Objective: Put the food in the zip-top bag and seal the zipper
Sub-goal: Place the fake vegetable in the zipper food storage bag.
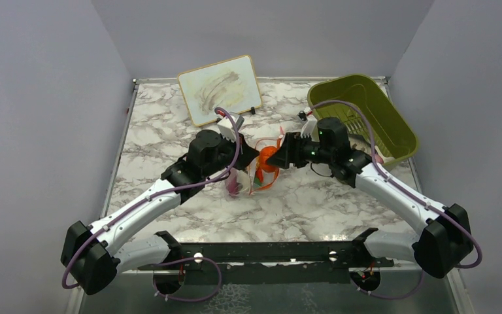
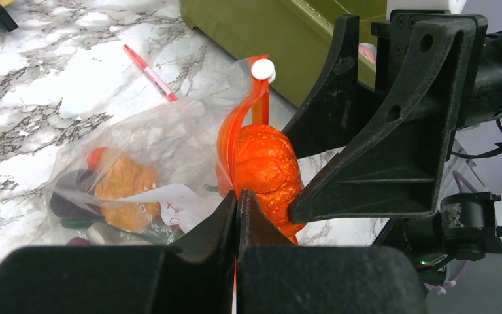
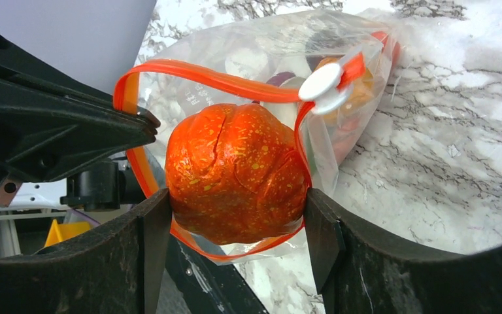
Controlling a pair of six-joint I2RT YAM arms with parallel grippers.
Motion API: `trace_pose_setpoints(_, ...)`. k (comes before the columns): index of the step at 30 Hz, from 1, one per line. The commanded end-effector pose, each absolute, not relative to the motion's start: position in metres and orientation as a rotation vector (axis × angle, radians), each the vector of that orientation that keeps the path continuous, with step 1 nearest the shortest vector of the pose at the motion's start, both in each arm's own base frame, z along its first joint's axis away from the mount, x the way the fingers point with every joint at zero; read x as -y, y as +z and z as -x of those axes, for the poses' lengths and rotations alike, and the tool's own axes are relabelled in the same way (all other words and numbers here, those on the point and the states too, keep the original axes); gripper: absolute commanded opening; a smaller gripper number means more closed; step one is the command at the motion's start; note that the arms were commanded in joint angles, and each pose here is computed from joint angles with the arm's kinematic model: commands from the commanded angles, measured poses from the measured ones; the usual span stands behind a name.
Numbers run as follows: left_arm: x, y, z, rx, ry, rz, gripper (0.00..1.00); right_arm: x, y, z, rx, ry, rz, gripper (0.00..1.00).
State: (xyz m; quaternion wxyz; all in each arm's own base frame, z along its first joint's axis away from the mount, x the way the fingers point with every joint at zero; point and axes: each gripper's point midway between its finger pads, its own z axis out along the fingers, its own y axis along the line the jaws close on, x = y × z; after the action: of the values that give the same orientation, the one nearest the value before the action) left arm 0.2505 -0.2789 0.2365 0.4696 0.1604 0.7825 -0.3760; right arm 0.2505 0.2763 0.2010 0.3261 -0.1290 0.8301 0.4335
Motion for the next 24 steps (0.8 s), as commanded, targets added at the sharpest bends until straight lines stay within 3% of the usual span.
trace_pose_setpoints(1,0.285,0.264,-0.249,-1.845,-0.963,-0.417,0.0,-0.278,0.22,-0.259,-2.134,1.105,0.345,0.7)
trace_pose_setpoints(17,0.281,0.256,-0.247,-1.859,-0.954,-0.4,0.0,-0.273,0.229,-0.255,-2.165,1.097,0.287,0.77)
trace_pose_setpoints(24,0.278,0.255,-0.246,-1.856,-0.951,-0.395,0.0,-0.27,0.244,-0.252,-2.126,1.091,0.31,0.7)
